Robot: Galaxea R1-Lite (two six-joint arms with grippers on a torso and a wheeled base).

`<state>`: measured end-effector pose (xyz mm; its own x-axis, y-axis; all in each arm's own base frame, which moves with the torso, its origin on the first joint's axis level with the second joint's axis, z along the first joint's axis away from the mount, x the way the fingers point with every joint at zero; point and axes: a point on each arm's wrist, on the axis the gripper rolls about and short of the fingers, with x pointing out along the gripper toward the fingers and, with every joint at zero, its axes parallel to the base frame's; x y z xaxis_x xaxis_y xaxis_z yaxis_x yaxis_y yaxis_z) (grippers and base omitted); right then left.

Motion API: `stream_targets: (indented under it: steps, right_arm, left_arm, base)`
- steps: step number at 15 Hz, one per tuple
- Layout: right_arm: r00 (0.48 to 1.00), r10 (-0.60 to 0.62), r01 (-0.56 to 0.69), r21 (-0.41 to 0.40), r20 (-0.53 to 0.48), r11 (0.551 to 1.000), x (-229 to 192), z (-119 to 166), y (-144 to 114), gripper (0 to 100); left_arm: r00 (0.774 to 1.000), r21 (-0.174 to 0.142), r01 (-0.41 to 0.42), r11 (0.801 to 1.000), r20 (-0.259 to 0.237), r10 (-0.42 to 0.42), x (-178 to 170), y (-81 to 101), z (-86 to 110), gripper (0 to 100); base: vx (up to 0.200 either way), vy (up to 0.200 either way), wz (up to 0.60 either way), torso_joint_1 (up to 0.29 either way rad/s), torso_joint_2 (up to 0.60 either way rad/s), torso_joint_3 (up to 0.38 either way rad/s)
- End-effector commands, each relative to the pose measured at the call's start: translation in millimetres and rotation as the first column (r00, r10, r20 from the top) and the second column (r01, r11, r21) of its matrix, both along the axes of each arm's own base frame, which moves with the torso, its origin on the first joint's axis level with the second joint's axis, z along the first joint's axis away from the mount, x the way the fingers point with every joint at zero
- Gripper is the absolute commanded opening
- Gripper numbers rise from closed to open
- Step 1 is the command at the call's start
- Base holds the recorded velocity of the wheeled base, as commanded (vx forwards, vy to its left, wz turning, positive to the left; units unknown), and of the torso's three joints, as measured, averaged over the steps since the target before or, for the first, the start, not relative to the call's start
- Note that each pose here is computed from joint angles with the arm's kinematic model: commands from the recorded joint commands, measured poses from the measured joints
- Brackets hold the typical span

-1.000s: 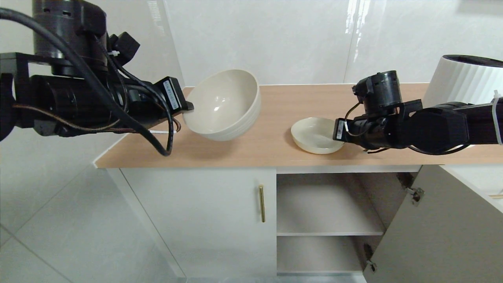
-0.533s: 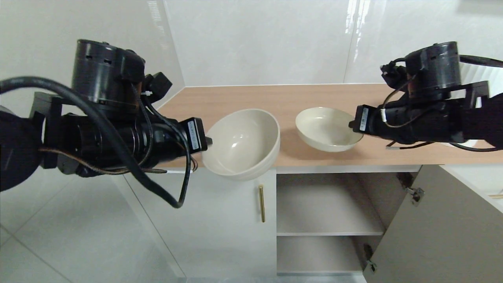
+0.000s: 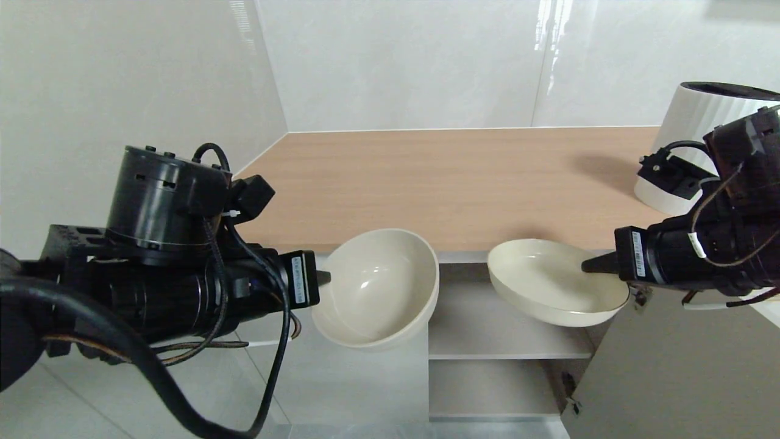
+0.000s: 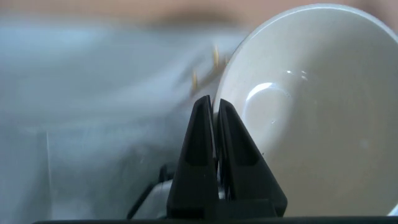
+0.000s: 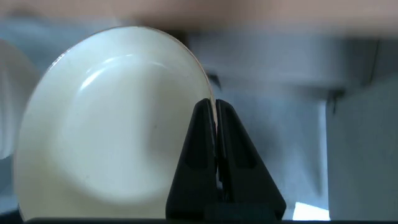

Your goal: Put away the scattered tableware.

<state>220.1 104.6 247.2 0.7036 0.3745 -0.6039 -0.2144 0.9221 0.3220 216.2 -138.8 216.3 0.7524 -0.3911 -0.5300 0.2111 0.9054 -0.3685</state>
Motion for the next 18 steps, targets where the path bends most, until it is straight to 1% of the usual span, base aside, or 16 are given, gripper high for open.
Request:
stream_targets:
  steps: [1,2,4,6,9,11,12,14,18]
  right_arm:
    - [1.000,0.003,-0.003,-0.006,-0.016,1.000,-9,-6,-4,0]
    - [1.000,0.003,-0.003,-0.014,-0.031,1.000,-8,-12,-3,0]
    - [1.000,-0.006,0.005,-0.022,-0.030,1.000,0,-21,-2,0]
    - [1.000,-0.025,0.025,-0.014,-0.010,1.000,8,-27,-3,0]
    - [0.999,-0.046,0.046,-0.010,0.005,0.999,17,-35,-5,0]
    - [0.999,-0.047,0.047,-0.014,0.004,0.999,21,-40,-4,0]
    - [0.999,-0.042,0.042,-0.024,0.003,0.999,24,-45,-3,0]
    - [0.999,-0.050,0.050,-0.025,0.014,0.998,26,-46,-2,0]
    - [0.999,-0.054,0.054,-0.035,0.001,0.998,30,-50,-1,0]
  left_arm:
    - [1.000,0.007,0.009,1.000,-0.011,-0.009,-2,-1.1,-3.8,0]
    - [1.000,0.008,0.011,1.000,-0.012,-0.011,-1,-1.5,-4.5,0]
    - [0.999,0.017,0.031,0.999,-0.018,-0.030,-2,-6.8,-6.9,0]
    - [0.999,0.024,0.031,0.999,-0.026,-0.030,0,-8.9,-9.6,0]
    - [0.999,0.023,0.031,0.999,-0.020,-0.031,1,-8.6,-8.2,0]
    - [0.999,0.031,0.038,0.999,-0.014,-0.037,1,-8.9,-7.8,0]
    - [0.999,0.036,0.040,0.999,-0.015,-0.040,2,-9.5,-8.6,0]
    - [0.999,0.037,0.040,0.999,-0.016,-0.040,3,-10.0,-9.0,0]
    - [0.999,0.039,0.040,0.998,-0.019,-0.040,5,-11.4,-9.8,0]
  base:
    - [-0.200,0.000,0.00,-0.002,0.01,-0.002]
    - [-0.200,0.000,0.00,-0.012,0.00,0.007]
    - [0.000,0.000,0.00,0.000,0.00,0.000]
    - [0.000,0.000,0.00,0.000,0.00,0.000]
    - [0.000,0.000,0.00,0.000,0.00,0.000]
    - [0.000,0.000,0.00,0.000,0.00,0.000]
    - [0.000,0.000,0.00,-0.056,0.19,0.110]
    - [0.000,0.000,0.00,-0.122,0.35,0.217]
    - [0.000,0.000,0.00,-0.146,0.45,0.298]
